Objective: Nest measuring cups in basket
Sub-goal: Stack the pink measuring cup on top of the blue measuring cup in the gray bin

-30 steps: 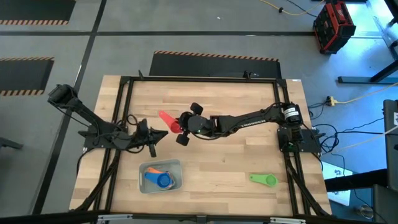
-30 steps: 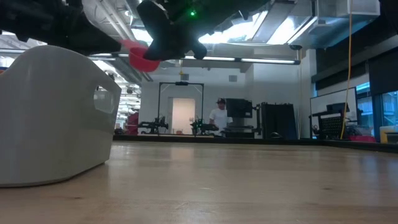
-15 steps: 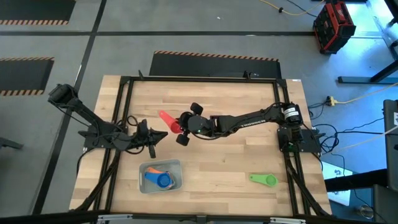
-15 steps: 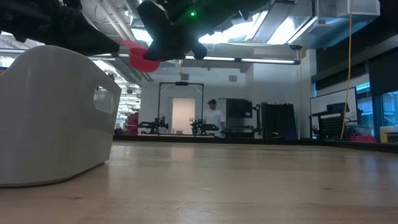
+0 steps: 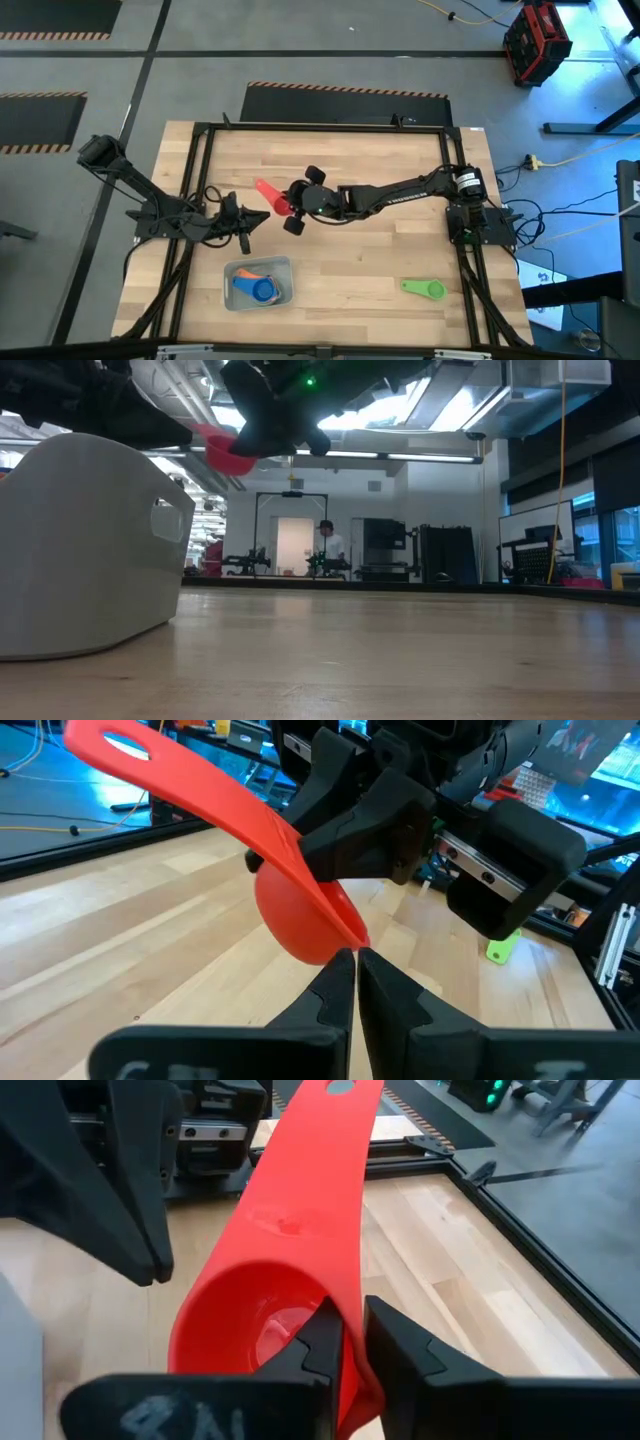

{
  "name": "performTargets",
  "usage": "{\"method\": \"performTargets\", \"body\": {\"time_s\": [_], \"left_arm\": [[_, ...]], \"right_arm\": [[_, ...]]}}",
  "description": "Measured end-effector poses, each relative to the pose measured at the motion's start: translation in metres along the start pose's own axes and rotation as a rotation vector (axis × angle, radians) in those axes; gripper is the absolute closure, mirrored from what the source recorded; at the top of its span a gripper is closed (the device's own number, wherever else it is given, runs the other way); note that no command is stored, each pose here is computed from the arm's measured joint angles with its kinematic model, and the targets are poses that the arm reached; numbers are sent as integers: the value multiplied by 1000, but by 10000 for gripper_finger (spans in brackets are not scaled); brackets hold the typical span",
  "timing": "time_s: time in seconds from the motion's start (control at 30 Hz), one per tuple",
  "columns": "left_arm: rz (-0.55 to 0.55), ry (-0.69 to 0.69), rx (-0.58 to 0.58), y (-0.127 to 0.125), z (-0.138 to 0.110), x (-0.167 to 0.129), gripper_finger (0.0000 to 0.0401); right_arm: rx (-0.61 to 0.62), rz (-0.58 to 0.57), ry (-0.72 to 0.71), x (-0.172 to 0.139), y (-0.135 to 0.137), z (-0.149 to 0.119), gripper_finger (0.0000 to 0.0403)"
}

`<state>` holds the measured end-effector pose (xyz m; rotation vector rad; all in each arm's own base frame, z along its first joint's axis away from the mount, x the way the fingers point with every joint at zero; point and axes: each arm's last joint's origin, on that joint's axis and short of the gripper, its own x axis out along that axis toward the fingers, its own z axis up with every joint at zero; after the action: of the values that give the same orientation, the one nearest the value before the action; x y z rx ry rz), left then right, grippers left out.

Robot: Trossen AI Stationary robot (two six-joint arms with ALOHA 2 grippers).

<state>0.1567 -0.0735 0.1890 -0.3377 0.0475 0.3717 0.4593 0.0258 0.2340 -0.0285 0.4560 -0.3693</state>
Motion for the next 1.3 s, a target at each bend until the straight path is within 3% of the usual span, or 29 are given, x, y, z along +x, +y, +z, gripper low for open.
{"method": "performTargets", "body": {"time_s": [0.13,0.37,0.6,0.87,1.03,1.3], "left_arm": [[-15,4,-4,-1,0,-2,390],[-127,41,-1,-2,7,-18,398],[-192,102,54,6,9,-34,399],[-194,130,96,15,10,-42,400],[-183,134,108,18,10,-43,396],[-180,138,113,18,10,-42,398]], "right_arm": [[10,83,8,-1,5,0,359],[8,339,0,-17,35,10,367],[-20,461,-49,-47,71,38,367],[-27,583,-117,-71,103,41,368],[6,620,-204,-59,120,32,367],[-14,698,-165,-13,154,5,366]]}}
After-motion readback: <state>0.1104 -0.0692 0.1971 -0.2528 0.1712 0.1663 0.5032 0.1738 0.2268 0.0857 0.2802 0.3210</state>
